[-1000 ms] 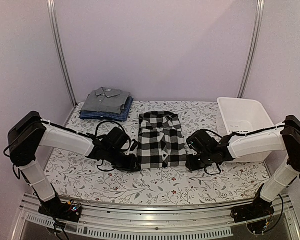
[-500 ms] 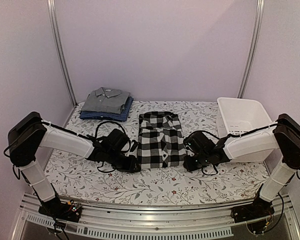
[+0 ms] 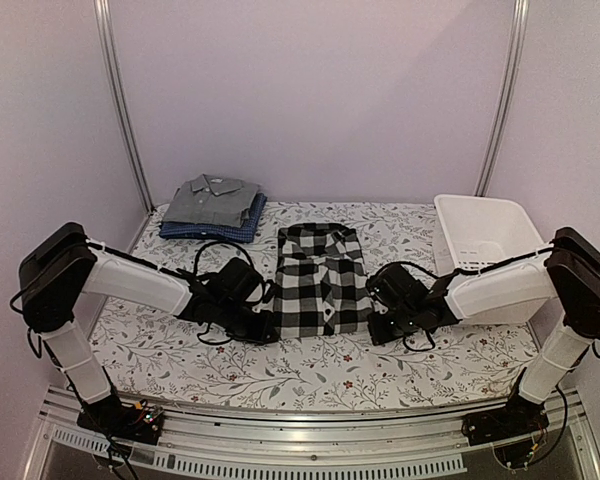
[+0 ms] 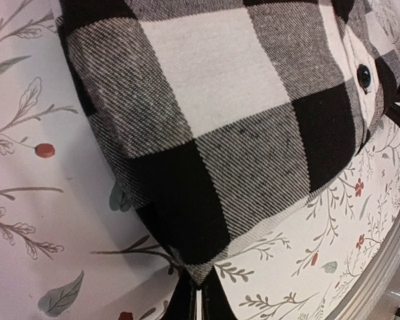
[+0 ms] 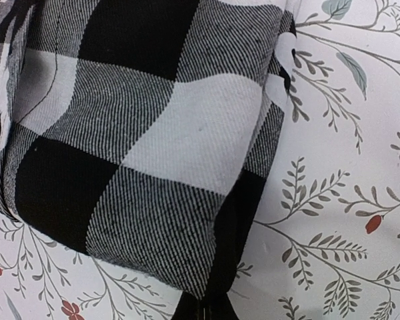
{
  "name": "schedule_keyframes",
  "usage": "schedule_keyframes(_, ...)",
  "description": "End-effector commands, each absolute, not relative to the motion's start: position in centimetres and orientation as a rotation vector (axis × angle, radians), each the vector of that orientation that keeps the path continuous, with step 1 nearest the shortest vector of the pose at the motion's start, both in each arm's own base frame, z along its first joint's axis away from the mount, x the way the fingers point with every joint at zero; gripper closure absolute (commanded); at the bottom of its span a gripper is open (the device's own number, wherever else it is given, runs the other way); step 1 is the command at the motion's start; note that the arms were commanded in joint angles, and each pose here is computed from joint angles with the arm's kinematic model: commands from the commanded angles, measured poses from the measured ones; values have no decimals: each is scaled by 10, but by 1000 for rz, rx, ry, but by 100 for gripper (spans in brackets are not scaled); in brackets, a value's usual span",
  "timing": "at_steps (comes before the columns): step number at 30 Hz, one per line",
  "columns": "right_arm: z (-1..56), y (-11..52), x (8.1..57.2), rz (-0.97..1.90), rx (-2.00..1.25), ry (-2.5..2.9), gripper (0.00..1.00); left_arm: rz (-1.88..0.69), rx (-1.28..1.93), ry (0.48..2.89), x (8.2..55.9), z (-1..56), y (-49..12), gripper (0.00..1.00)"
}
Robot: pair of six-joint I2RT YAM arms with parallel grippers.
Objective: Fold and stack the long sleeve shirts
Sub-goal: Move the 2/3-rectangle-folded shirt to the center of the board, then pick up the 2/3-rectangle-folded shirt from the center of the board.
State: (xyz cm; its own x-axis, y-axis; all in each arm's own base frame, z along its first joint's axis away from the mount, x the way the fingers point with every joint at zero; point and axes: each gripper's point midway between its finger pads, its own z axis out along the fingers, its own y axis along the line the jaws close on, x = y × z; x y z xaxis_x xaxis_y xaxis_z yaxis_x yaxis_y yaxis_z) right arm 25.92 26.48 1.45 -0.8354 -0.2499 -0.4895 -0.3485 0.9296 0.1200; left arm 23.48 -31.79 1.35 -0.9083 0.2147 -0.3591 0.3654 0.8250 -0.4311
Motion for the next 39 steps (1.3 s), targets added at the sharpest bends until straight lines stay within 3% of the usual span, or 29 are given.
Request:
schedule_keyframes(1,12,263,241,247,-488,2647,100,-713,461,2717,224,27,-315,100)
schedule_keyframes(9,12,269,196,312,-535,2690,100,-694,455,2774,187,29,-298,100)
schedule_keyframes(13,6,265,180,324,-496,2726,87,-694,427,2797,171,26,-288,98)
schedule_keyframes(17,10,259,178,339,-468,2715,69,-681,408,2792,169,27,-284,80)
schedule_keyframes(19,12,258,178,336,-473,2706,65,-671,408,2782,169,28,-282,75)
schedule_keyframes(27,5,267,187,306,-540,2679,66,-638,476,2736,169,30,-282,68)
schedule_keyframes(39,-5,276,193,274,-584,2678,78,-574,522,2723,176,12,-291,69)
